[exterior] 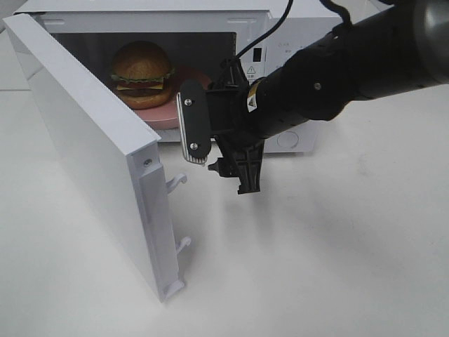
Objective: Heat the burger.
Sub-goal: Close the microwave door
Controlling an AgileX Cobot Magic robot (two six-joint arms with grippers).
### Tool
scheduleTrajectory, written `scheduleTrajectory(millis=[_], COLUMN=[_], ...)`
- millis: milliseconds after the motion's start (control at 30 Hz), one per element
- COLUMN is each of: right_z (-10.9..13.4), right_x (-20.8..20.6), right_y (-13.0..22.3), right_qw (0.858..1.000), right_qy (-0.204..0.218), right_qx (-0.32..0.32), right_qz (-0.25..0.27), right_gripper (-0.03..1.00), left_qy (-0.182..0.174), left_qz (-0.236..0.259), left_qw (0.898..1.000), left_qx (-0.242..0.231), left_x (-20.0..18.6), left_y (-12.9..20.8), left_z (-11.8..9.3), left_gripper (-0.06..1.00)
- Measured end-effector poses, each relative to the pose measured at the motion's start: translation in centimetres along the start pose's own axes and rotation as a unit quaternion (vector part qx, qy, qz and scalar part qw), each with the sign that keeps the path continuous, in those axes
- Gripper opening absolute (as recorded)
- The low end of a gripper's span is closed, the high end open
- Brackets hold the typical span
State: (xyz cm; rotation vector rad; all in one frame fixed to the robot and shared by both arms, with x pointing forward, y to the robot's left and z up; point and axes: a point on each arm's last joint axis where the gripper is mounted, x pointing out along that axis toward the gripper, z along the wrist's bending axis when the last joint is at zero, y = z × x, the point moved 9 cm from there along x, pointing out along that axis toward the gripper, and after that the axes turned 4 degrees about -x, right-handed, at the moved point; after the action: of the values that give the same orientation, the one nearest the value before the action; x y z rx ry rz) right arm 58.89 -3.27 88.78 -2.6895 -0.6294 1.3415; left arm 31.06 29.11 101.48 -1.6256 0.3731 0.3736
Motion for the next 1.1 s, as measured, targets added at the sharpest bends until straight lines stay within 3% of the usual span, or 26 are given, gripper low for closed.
scheduleTrajectory(millis=[333, 700, 833, 867, 967, 1033, 1100], right_z=[2.7, 4.9, 5.3, 5.5, 5.5, 6.2, 6.5], right_x=[-3.9, -9.7, -11.9, -13.0, -13.7, -15.8, -16.3], right_y=[1.2, 2.2, 2.5, 2.7, 2.8, 3.3, 3.5], right_qw=[0.999, 0.987, 0.974, 0.965, 0.96, 0.934, 0.927], right_qy=[-0.005, 0.016, 0.019, 0.016, 0.018, 0.008, 0.004], right_qx=[0.044, 0.162, 0.225, 0.263, 0.28, 0.356, 0.376], right_qz=[0.002, -0.01, -0.011, -0.007, -0.007, 0.007, 0.012], right_gripper=[0.75, 0.75, 0.75, 0.75, 0.75, 0.75, 0.75], left_qy=[0.0, 0.0, 0.0, 0.0, 0.0, 0.0, 0.0], left_qz=[0.0, 0.0, 0.0, 0.0, 0.0, 0.0, 0.0], left_qw=[1.0, 1.0, 1.0, 1.0, 1.0, 1.0, 1.0], left_qx=[0.0, 0.0, 0.0, 0.0, 0.0, 0.0, 0.0], left_x=[0.0, 0.0, 0.0, 0.0, 0.0, 0.0, 0.0], left_y=[0.0, 0.0, 0.0, 0.0, 0.0, 0.0, 0.0], left_z=[0.0, 0.0, 0.0, 0.0, 0.0, 0.0, 0.0], left_gripper=[0.98, 0.98, 0.98, 0.98, 0.98, 0.98, 0.98])
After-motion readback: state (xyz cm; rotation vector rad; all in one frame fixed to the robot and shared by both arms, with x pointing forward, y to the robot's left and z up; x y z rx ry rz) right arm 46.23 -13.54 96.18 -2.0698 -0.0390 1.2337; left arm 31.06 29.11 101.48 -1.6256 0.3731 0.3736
